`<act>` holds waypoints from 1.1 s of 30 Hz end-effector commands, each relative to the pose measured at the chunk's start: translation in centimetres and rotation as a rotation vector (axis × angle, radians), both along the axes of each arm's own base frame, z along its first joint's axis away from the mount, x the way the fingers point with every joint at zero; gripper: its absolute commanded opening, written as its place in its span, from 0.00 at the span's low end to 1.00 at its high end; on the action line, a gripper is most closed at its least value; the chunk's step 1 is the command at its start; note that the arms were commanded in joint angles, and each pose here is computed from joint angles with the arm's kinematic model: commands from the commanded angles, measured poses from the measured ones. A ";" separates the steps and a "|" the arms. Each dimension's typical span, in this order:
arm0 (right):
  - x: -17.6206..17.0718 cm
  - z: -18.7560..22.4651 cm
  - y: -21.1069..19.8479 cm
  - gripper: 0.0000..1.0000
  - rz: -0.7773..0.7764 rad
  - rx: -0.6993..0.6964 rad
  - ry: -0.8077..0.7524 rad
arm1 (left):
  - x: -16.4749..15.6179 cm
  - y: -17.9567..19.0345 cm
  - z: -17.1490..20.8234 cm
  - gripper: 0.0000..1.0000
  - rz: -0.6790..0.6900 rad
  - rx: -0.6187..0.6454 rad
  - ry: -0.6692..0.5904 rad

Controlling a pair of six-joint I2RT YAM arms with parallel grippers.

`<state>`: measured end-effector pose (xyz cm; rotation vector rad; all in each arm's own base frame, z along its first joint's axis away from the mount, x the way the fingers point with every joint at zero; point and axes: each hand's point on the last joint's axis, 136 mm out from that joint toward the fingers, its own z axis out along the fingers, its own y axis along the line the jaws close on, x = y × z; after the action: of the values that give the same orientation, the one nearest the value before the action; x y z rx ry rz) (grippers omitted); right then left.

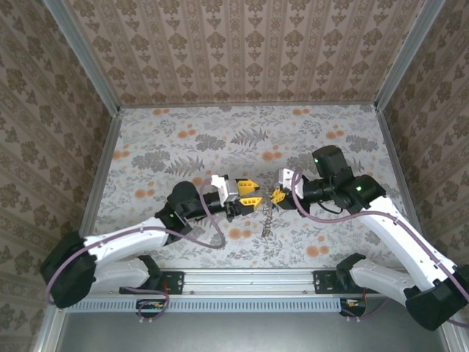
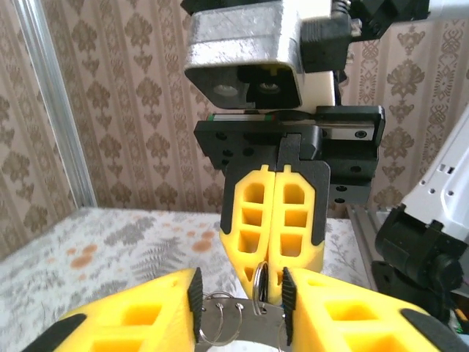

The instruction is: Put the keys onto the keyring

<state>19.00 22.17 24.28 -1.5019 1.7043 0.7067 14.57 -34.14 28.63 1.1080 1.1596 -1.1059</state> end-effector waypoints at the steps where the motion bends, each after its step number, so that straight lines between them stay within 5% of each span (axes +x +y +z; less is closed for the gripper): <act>1: -0.3 -1.8 -1.1 0.00 0.021 -0.165 -0.038 | 0.3 0.8 -3.4 0.37 0.009 0.220 0.067; 7: -0.2 -2.3 -0.9 0.00 0.052 -0.256 -0.058 | -0.8 1.3 -4.9 0.38 -0.059 0.328 0.113; 17: -1.0 -2.2 0.2 0.00 0.117 -0.281 -0.052 | -1.8 -0.1 -5.2 0.44 -0.213 0.328 0.174; 33: -1.1 -1.5 1.4 0.00 0.134 -0.223 -0.056 | -1.3 -1.4 -4.2 0.38 -0.238 0.300 0.195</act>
<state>17.79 22.58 21.37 -1.8036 1.7542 0.5189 13.02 -35.00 23.05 1.4298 1.4457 -1.2546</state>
